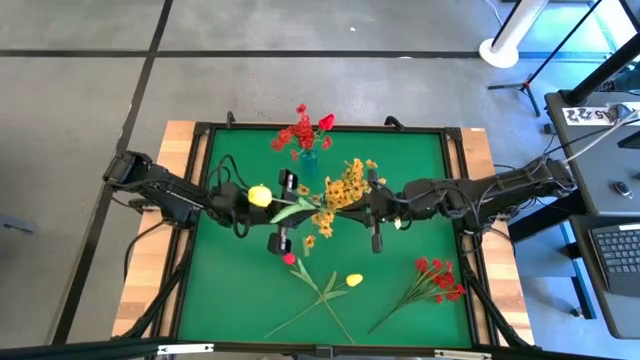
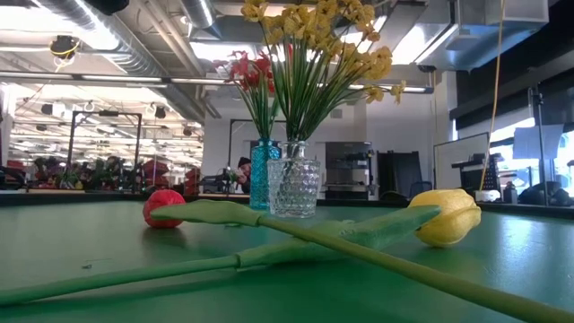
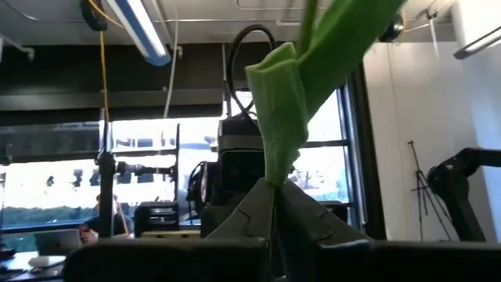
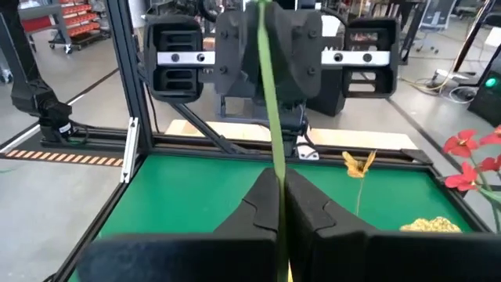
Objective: Sort flowers into vase by color
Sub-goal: Adjust the yellow flower in the transparent vase
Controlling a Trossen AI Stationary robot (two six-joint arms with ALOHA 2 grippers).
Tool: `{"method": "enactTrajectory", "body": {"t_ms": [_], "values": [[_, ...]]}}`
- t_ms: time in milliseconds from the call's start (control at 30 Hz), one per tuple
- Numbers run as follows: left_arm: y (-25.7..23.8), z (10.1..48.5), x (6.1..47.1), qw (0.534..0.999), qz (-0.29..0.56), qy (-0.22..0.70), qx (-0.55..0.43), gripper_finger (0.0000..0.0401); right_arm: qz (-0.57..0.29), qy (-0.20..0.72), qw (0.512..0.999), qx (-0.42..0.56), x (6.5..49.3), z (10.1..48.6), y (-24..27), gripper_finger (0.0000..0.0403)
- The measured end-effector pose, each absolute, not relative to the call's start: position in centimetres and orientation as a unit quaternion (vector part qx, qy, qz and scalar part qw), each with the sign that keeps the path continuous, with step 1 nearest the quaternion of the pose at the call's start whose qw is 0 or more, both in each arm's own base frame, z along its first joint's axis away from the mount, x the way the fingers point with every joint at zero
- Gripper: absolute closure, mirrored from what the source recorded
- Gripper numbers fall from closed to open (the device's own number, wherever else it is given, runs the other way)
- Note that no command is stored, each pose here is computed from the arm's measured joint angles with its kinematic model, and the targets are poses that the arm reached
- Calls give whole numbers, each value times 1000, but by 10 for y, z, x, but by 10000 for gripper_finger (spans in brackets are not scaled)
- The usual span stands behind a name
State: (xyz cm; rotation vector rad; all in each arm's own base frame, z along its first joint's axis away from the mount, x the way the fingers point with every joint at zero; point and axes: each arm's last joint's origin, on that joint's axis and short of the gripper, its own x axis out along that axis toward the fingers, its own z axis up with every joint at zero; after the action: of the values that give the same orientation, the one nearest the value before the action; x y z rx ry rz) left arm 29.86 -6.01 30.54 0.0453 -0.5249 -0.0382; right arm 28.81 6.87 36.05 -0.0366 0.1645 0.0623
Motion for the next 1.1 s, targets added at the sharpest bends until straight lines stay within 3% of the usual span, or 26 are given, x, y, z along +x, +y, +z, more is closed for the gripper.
{"method": "enactTrajectory", "body": {"t_ms": [300, 767, 933, 1100], "values": [[-59, 304, 299, 970, 18, -244, 14, 400, 28, 92, 995, -19, 288, 358, 67, 388], [-74, 330, 265, 977, 93, -183, 53, 401, 28, 91, 995, -22, 257, 377, 60, 206], [-85, 343, 240, 978, 125, -154, 68, 401, 27, 83, 996, -11, 239, 388, 55, 176], [-95, 349, 215, 978, 163, -104, 76, 401, 13, 96, 995, -12, 222, 392, 50, 176]]}}
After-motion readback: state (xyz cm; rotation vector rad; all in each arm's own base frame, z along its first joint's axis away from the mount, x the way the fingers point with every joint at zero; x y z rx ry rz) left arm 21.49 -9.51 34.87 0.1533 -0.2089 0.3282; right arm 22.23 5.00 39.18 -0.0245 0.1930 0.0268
